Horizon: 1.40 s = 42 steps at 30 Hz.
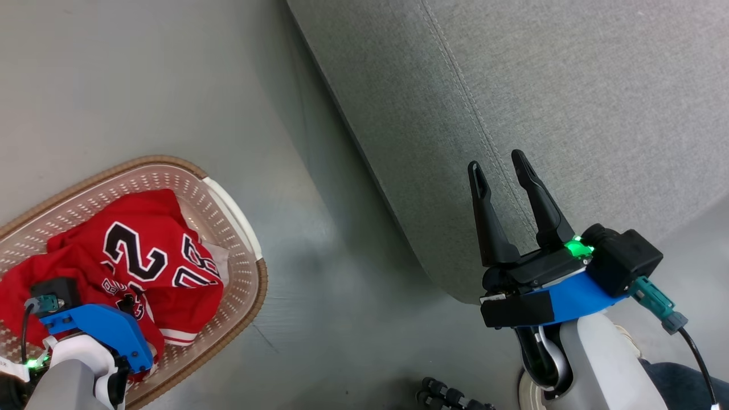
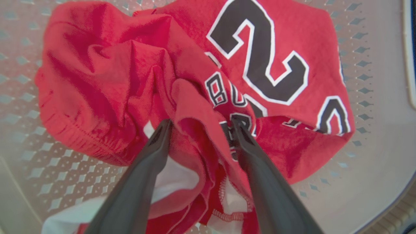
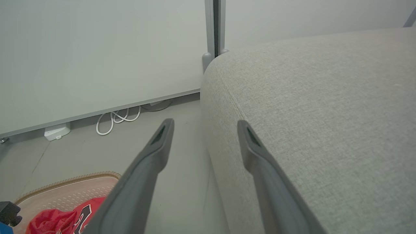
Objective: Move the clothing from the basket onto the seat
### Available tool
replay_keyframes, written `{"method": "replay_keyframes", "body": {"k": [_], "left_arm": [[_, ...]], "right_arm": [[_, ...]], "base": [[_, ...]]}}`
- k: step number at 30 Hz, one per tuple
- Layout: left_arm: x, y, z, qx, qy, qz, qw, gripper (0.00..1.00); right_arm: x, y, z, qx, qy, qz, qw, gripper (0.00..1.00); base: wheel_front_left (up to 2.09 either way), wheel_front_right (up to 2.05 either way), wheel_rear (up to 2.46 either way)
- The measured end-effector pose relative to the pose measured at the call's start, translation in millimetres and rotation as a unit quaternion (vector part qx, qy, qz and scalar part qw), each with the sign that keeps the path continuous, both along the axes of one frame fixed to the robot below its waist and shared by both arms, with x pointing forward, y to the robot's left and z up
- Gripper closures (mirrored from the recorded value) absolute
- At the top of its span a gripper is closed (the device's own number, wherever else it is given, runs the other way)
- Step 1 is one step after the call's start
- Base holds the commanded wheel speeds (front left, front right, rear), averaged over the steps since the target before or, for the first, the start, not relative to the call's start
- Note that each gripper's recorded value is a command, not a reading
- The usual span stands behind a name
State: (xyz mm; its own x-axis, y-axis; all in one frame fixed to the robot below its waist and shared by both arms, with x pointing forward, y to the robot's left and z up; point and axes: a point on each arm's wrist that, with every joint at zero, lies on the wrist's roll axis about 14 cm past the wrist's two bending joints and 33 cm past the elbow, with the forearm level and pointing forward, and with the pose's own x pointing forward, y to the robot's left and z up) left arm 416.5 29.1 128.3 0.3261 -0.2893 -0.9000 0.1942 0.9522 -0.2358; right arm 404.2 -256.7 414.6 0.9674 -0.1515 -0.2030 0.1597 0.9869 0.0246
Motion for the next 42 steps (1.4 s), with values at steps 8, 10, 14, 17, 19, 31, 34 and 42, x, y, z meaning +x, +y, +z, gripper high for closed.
{"method": "replay_keyframes", "body": {"k": [8,10,14,17,19,31,34,42], "left_arm": [[-5,-13,-6,-0.010,0.022,-0.008,1.000,1.00],[-7,-13,-5,-0.009,0.022,-0.010,1.000,1.00],[-6,-14,-2,-0.011,0.016,-0.010,1.000,1.00],[-7,-16,3,-0.021,0.017,0.006,1.000,1.00],[-8,-17,9,-0.021,0.012,0.000,1.000,1.00],[-1,-51,108,-0.082,-0.093,-0.038,0.992,1.00],[6,-54,144,-0.092,-0.140,-0.050,0.985,1.00],[24,-75,275,-0.151,-0.292,-0.082,0.941,1.00]], "right_arm": [[-4,-7,0,-0.005,0.004,-0.011,1.000,0.00],[-5,-7,1,-0.005,0.003,-0.011,1.000,0.00],[-3,-5,2,-0.002,-0.001,-0.008,1.000,0.00],[-2,-3,4,-0.003,-0.003,-0.004,1.000,0.00],[-2,-2,6,-0.003,-0.007,-0.002,1.000,0.00],[-30,5,39,-0.023,-0.043,0.007,0.999,0.00],[-40,10,49,-0.022,-0.056,0.012,0.998,0.00],[-69,32,80,-0.009,-0.098,0.036,0.995,0.00]], "base": [[0.00,0.00,0.00],[0.00,0.00,0.00],[0.00,0.00,0.00],[0.00,0.00,0.00],[0.00,0.00,0.00],[0.00,0.00,0.00],[0.00,0.00,0.00],[0.00,0.00,0.00]]}}
